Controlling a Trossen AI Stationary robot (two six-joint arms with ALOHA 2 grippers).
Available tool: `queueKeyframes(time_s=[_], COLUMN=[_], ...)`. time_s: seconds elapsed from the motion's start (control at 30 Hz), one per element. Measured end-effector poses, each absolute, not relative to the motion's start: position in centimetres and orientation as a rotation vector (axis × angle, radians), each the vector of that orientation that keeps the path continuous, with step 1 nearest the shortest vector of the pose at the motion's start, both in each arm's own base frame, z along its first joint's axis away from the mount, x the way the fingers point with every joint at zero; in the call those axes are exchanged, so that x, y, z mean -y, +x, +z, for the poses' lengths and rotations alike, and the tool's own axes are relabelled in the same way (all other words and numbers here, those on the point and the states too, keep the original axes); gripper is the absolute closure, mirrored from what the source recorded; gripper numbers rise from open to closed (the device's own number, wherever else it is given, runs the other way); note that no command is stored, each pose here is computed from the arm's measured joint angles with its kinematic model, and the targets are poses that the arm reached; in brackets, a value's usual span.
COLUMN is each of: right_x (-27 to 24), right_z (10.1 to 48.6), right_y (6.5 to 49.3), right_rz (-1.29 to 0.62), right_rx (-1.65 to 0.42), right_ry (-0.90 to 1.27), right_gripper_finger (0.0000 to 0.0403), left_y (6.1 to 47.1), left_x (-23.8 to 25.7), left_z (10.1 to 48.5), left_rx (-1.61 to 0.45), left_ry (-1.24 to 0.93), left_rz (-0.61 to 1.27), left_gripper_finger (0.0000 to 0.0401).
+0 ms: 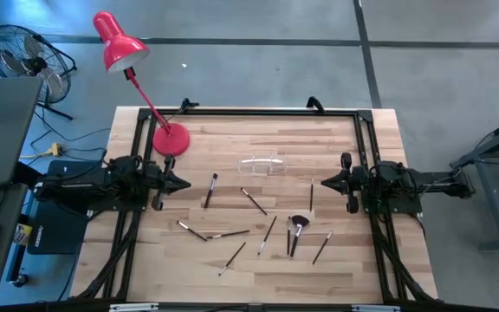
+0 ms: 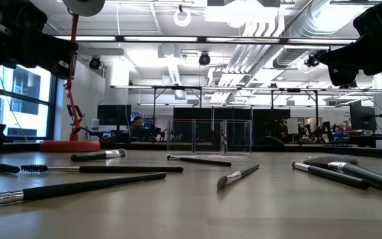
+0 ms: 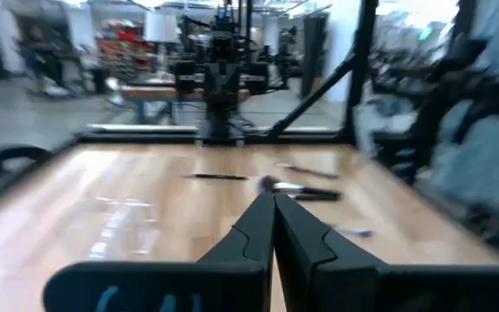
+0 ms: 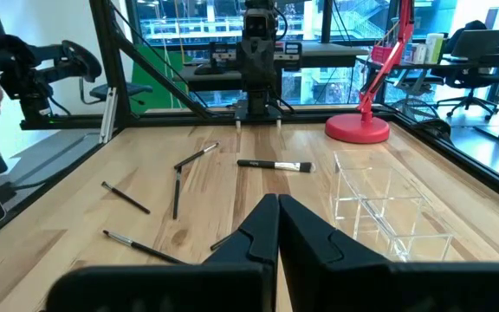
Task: Pick & Place Makeup Supplies
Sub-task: Put the makeup brush into the transparent organizer
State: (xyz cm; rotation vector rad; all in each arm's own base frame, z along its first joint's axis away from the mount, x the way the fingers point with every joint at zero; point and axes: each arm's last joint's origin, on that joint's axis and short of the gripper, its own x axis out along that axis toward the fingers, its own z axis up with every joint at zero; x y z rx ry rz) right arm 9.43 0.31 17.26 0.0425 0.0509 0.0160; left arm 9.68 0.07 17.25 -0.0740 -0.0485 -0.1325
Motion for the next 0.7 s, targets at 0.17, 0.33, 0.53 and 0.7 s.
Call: queueKeyframes(time_s=[0.17,0.33,0.53,0.7], right_x=[-0.3,-0.3,-0.3,-0.3], right_z=[17.3,17.3,17.3,17.3], right_y=[9.4,9.4,9.4,9.4], right_rz=[0.016,0.016,0.016,0.016], right_rx=[-0.051,-0.051,-0.051,-0.051], right_ry=[0.043,0.042,0.042,0.042], right_gripper_finger=[0.0398,0.0398,0.0398,0.0398], left_y=[9.6,9.2,9.6,11.2], left_x=[-0.3,-0.6,-0.9,-1.2], left_z=[18.1,21.0,23.7,25.5], left_rx=[0.064,0.146,0.100,-0.077], left_ry=[-0.261,-0.289,-0.293,-0.314], left_rz=[-0.063,0.048,0.135,0.243], left_gripper_finger=[0.0400,0.0401,0.0401,0.0401])
